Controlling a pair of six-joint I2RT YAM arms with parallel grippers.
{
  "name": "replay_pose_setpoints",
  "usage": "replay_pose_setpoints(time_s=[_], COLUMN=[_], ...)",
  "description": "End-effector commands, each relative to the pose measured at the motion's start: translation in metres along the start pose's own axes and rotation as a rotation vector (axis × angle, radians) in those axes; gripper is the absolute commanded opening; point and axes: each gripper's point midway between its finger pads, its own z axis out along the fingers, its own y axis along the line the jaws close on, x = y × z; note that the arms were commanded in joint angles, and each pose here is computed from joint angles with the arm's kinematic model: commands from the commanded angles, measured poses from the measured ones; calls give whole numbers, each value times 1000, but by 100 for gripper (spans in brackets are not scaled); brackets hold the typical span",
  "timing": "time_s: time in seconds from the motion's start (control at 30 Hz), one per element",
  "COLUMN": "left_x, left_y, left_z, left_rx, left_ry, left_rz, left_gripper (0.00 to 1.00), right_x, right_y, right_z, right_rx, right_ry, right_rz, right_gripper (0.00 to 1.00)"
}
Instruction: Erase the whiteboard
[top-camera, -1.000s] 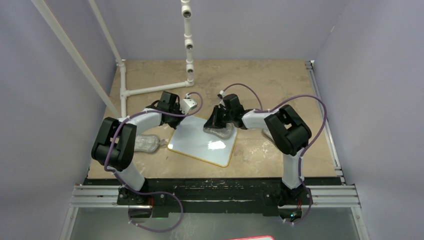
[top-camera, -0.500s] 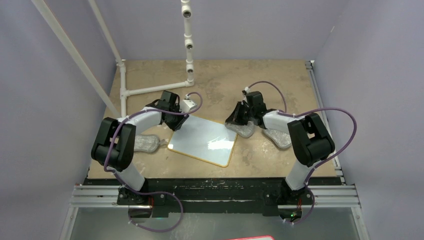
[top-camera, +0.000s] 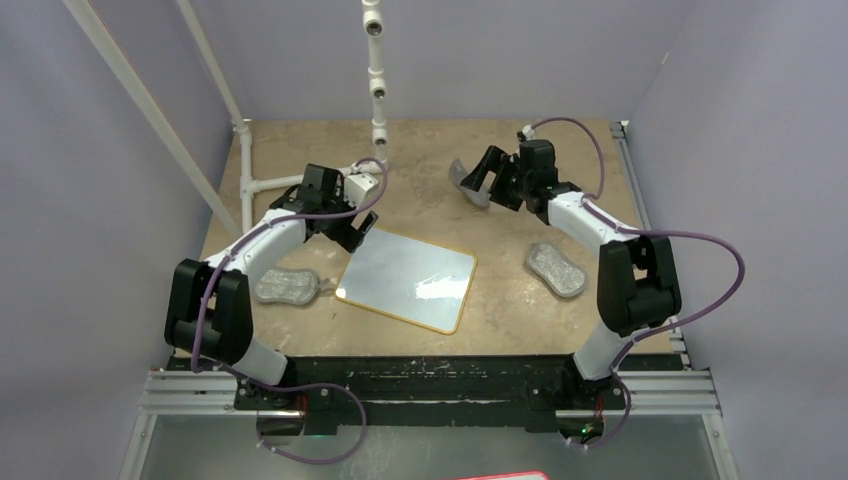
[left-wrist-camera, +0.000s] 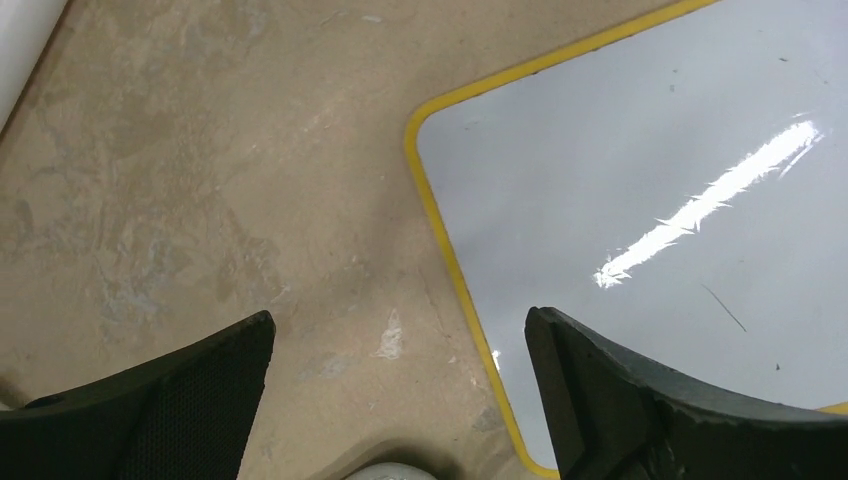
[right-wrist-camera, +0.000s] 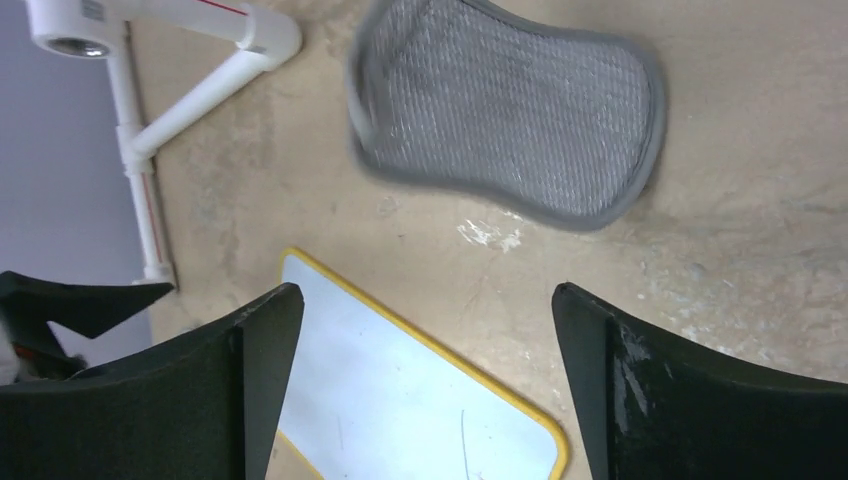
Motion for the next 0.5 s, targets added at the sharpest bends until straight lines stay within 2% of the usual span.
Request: replay_pose_setpoints(time_s=[0.0, 0.13, 0.23, 0.27, 0.37, 0.47], left_x=[-9, -11, -9, -8, -7, 1], left_y=[25, 41, 54, 58, 77, 81], left_z=[-9, -17, -20, -20, -25, -25], left_rx=[-123, -144, -147, -158, -253, -318], left_ry=[-28, -84, -129, -149, -241, -309], left_rz=[-78, -130, -200, -222, -279, -293], left_gripper=[99, 99, 99, 99, 99, 99], right_x=[-1, -13, -28, -38, -79, -93], right_y=[-3, -13, -32, -41, -58, -81], right_z=[-12, -34, -59, -70, -118, -161], right_rx=[46, 101, 209, 263, 381, 493], right_ry=[-5, -74, -186, -245, -541, -762], right_rz=[-21, -50, -74, -86, -180, -271], right_gripper=[99, 99, 99, 99, 99, 99])
